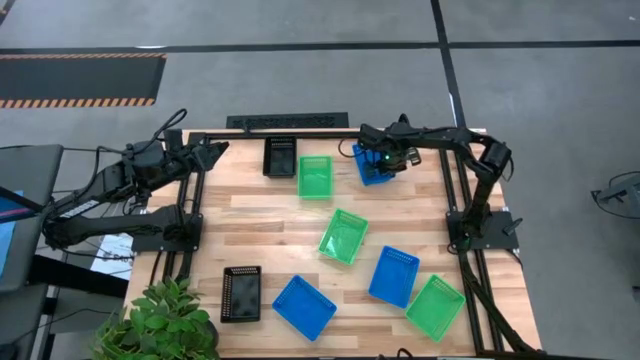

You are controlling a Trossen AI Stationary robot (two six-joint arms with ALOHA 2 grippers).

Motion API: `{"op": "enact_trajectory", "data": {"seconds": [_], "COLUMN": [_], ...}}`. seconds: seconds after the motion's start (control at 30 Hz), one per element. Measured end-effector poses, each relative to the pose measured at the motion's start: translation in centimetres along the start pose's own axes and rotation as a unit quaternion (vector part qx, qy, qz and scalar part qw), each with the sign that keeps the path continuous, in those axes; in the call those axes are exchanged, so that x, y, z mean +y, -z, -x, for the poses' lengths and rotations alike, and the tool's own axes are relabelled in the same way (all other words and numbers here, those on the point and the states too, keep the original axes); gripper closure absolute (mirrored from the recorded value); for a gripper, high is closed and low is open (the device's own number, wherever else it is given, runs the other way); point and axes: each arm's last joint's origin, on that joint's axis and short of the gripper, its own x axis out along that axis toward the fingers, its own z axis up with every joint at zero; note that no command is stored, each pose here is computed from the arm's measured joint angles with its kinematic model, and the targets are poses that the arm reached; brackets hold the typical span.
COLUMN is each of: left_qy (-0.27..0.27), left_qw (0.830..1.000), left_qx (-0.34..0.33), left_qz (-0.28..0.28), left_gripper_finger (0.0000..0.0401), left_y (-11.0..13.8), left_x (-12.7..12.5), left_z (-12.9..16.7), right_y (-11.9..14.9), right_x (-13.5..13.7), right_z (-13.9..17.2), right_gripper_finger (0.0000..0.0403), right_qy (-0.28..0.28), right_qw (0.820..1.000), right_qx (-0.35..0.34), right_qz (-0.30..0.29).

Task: Stack baskets by color
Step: Adjust the bins

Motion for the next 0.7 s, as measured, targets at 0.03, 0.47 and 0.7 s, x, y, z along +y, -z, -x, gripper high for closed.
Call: {"op": "enact_trajectory", "data": {"seconds": [0.03, 0.47, 0.7], "left_qy": [0.000, 0.000, 0.000], "left_qw": [1.000, 1.000, 1.000], "left_qx": [0.000, 0.000, 0.000], "left_qz": [0.000, -0.001, -0.001], "left_gripper_finger": [0.0145, 0.0145, 0.0145], "left_y": [0.0, 0.0, 0.0], "left_x": [0.0, 0.0, 0.0], "left_z": [0.0, 0.0, 0.0], "right_y": [-0.1, 0.1, 1.7], "right_x": [-0.1, -3.0, -2.9], "right_z": [0.2, 6.3, 10.2], "right_gripper_finger": [0.0259, 0.0146, 0.0147], "right_qy": [-0.002, -0.079, -0.152], "right_qw": [1.000, 0.991, 0.971], "right_qx": [-0.004, -0.103, -0.182], "right_qz": [-0.002, -0.026, 0.004]}}
